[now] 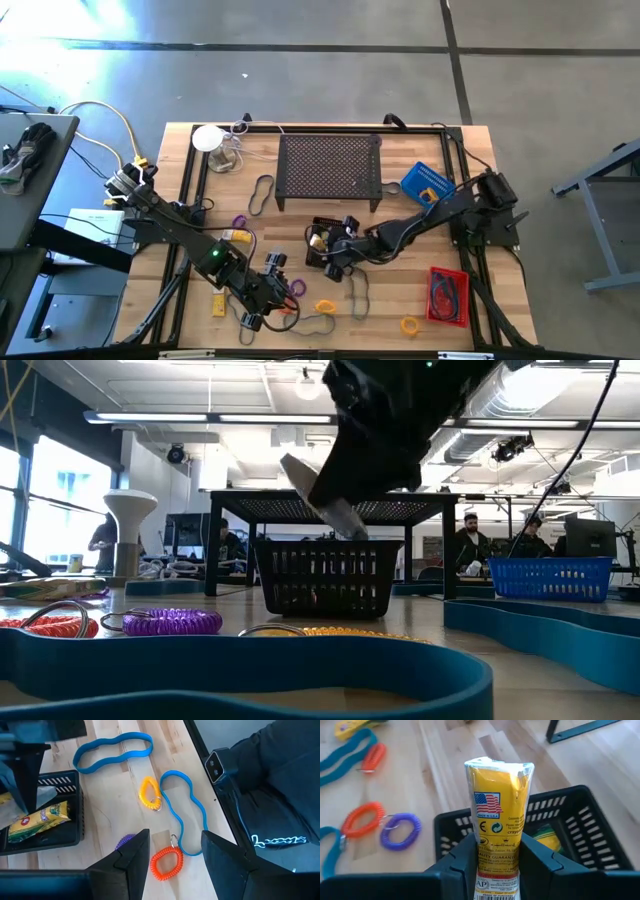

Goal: Pick & Place Office Desk Supplies
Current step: Put the yellow crayon box into the black bin, then put the purple spring keychain into the blue bin

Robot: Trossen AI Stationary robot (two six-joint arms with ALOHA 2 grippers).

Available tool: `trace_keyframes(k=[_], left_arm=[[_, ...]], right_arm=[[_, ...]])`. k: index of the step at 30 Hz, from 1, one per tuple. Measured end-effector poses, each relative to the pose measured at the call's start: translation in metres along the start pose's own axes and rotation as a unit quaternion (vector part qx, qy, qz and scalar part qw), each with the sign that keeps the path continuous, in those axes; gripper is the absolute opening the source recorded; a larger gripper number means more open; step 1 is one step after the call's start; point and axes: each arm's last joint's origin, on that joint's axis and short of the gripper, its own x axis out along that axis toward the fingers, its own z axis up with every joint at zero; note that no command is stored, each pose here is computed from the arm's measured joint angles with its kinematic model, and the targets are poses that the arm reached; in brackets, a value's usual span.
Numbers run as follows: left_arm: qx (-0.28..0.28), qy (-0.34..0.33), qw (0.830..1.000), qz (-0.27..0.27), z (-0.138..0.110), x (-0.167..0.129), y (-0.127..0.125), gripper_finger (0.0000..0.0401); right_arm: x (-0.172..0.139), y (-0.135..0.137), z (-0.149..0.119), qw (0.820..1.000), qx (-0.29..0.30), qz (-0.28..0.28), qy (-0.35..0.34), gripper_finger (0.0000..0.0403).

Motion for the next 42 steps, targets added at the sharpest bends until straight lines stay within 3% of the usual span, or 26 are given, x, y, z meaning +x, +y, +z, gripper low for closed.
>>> trace_keyframes(k=[17, 25, 30, 35, 42], left_arm=[[-0.009, 0.000, 1.000, -0.002, 0.000, 0.000, -0.002, 0.0173], [-0.019, 0.001, 1.000, -0.005, -0.001, -0.001, -0.004, 0.0173], [-0.015, 0.001, 1.000, -0.004, -0.001, -0.001, -0.004, 0.0173], [-0.015, 0.001, 1.000, -0.004, -0.001, -0.001, -0.004, 0.0173], [-0.012, 0.015, 1.000, 0.001, -0.010, 0.005, -0.002, 0.0173]], right_arm=[[-0.002, 0.002, -0.011, 0.995, -0.091, -0.010, 0.035, 0.0115], [-0.002, 0.002, -0.011, 0.995, -0.094, -0.033, 0.022, 0.0215], [-0.005, 0.002, -0.007, 0.991, -0.126, -0.038, 0.008, 0.0269], [-0.021, 0.002, 0.004, 0.991, -0.130, -0.023, -0.013, 0.0279], [-0.066, 0.009, 0.015, 0.990, -0.136, 0.014, -0.036, 0.0269]])
